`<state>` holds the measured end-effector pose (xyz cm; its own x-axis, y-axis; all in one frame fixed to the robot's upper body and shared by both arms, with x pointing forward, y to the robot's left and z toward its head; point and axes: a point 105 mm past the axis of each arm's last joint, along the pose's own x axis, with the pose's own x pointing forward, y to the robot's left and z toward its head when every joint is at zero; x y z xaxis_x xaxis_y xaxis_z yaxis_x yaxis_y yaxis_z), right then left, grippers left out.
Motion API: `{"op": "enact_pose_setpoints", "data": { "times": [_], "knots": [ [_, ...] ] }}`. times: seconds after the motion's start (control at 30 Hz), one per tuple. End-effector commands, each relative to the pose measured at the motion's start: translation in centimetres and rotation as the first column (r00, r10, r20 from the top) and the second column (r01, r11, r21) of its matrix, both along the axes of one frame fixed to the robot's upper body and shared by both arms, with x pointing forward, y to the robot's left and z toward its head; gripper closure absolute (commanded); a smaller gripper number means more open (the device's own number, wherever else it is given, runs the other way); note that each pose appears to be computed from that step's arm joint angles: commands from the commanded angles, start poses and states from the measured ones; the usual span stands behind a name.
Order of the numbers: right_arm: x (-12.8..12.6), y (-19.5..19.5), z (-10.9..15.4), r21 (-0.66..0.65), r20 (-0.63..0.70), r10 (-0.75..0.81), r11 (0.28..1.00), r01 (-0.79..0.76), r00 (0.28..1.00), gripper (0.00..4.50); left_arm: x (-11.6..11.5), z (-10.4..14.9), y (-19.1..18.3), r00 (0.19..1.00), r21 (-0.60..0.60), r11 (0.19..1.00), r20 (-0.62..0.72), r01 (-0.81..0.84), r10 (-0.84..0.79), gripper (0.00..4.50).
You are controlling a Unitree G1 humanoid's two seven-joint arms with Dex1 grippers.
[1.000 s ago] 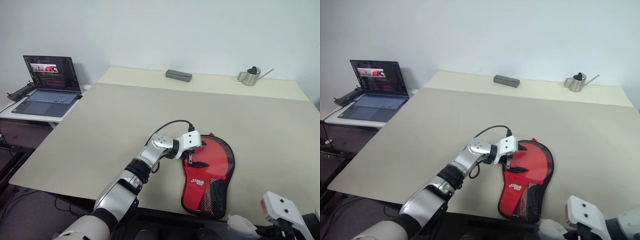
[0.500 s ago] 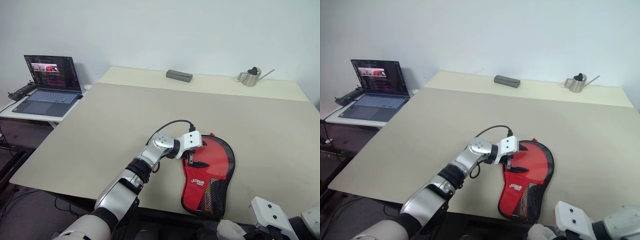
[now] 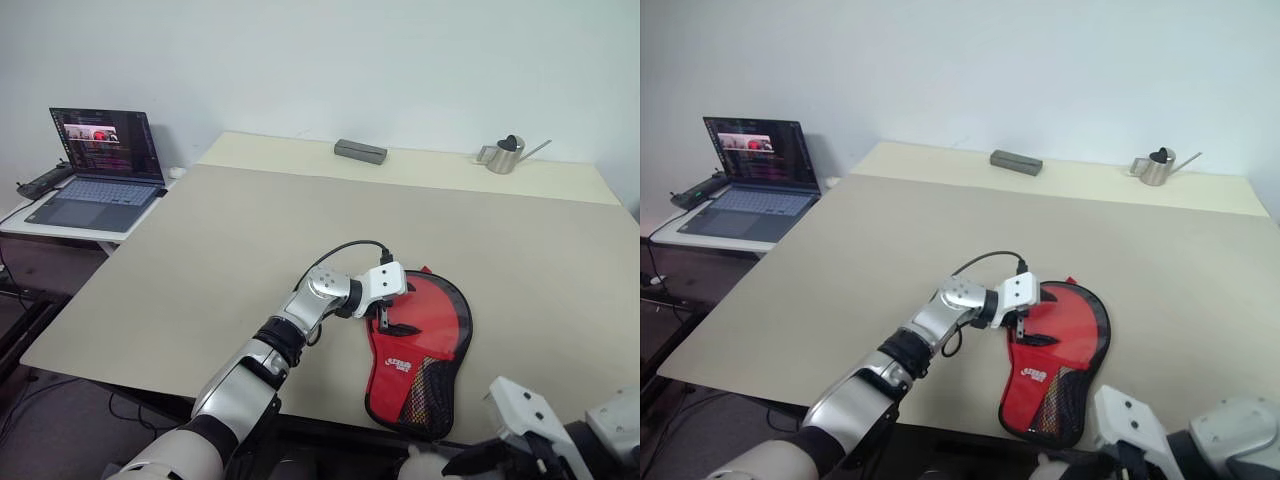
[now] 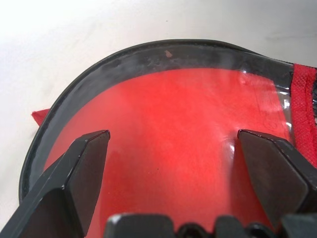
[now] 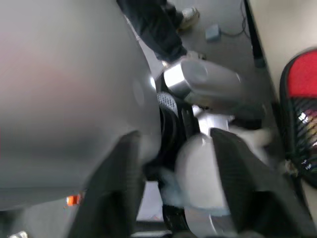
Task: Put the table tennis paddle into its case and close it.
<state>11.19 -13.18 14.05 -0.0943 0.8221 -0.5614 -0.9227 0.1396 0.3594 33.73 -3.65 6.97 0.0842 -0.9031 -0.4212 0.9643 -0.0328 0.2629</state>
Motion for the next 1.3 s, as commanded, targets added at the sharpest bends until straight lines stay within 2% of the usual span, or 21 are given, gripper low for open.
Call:
{"op": "enact_pose_setpoints", "data": {
  "times": [0.03,0.13,0.23,0.43,0.6,0.7,0.9,0.97,1.07,1.13,1.3],
  "knots": [
    [1.7,-0.4,2.9,0.085,0.048,-0.038,0.996,0.033,0.998,0.89,-1.6,-6.2,2.0,0.993,0.205,0.979,-0.113,-0.017,0.041,0.00],
    [4.8,-1.8,4.8,0.111,0.131,-0.139,0.986,0.125,0.982,0.89,-1.3,-4.6,2.1,0.993,0.140,0.990,-0.112,-0.018,0.034,0.00],
    [8.2,-3.4,5.2,0.098,0.239,-0.230,0.972,0.213,0.943,0.89,-0.7,-1.7,3.0,0.995,0.038,0.999,-0.096,-0.031,0.034,0.00],
    [13.7,-5.6,5.5,0.139,0.371,-0.340,0.940,0.310,0.864,0.89,0.1,4.1,6.4,0.996,-0.108,0.990,-0.013,-0.091,0.091,0.00],
    [16.7,-6.9,5.4,0.161,0.437,-0.369,0.929,0.332,0.821,0.89,-0.5,9.3,8.9,0.991,-0.222,0.968,0.023,-0.121,0.129,0.00],
    [18.0,-8.2,5.3,0.171,0.467,-0.384,0.923,0.344,0.797,0.89,-1.7,11.3,10.1,0.992,-0.249,0.961,0.023,-0.117,0.127,0.00],
    [20.7,-11.4,5.4,0.210,0.497,-0.460,0.886,0.413,0.735,0.89,-3.8,12.3,13.7,0.975,-0.216,0.953,0.025,-0.212,0.223,0.00],
    [21.1,-12.0,5.5,0.207,0.506,-0.460,0.886,0.414,0.730,0.89,-3.8,12.3,14.6,0.962,-0.207,0.943,0.031,-0.260,0.272,0.00],
    [22.0,-13.7,6.7,0.224,0.526,-0.488,0.870,0.440,0.697,0.89,-3.3,12.6,14.1,0.950,-0.209,0.933,0.050,-0.293,0.309,0.00],
    [22.2,-13.2,7.8,0.236,0.554,-0.486,0.871,0.432,0.676,0.89,-3.4,12.6,15.1,0.944,-0.204,0.930,0.059,-0.307,0.325,0.00],
    [22.0,-13.3,7.8,0.214,0.571,-0.468,0.878,0.429,0.674,0.89,-3.4,12.1,15.4,0.940,-0.175,0.932,0.073,-0.318,0.334,0.00]
  ]
}}
